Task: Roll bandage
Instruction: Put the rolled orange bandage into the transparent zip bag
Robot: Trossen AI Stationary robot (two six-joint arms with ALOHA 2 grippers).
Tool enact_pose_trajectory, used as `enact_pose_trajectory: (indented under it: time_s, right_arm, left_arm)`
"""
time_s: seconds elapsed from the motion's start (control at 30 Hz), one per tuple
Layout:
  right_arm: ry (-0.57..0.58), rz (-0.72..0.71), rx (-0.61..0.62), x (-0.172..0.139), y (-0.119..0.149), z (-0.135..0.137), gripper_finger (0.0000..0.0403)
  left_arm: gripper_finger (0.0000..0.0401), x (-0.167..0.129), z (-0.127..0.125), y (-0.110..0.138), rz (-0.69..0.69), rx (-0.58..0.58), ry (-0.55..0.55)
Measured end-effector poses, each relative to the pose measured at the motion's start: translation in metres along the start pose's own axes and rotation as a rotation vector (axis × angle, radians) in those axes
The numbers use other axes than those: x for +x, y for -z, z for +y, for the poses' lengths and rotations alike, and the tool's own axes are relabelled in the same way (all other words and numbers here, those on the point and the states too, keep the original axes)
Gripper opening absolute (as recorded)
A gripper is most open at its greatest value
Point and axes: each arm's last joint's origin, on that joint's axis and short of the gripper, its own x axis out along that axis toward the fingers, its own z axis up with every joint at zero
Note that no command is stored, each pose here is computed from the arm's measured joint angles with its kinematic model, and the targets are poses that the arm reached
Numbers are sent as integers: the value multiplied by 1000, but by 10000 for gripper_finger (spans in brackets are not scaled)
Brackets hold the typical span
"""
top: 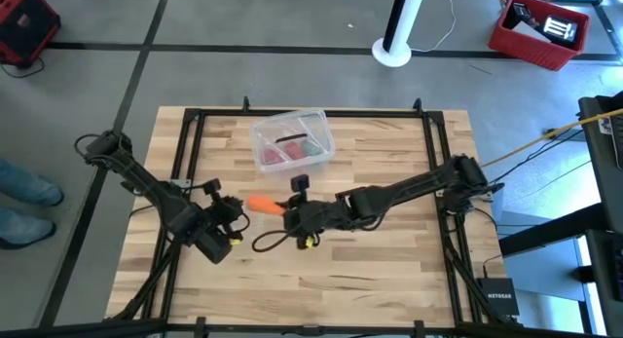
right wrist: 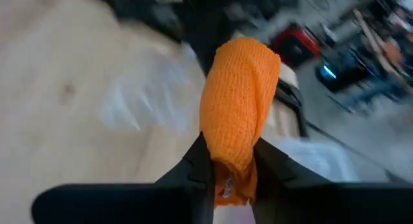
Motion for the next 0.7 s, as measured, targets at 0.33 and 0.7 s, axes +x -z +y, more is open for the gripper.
enact_pose_trajectory:
  time_s: [0.33,0.7]
  right_arm:
    - [-41,37,-26,41,16,29,60]
    - [-105,108,-22,49,29,31,60]
  left_arm:
    - [0,8,0,-9,-20,-49,-2]
    - [0,3,-12,-15,-78,10,100]
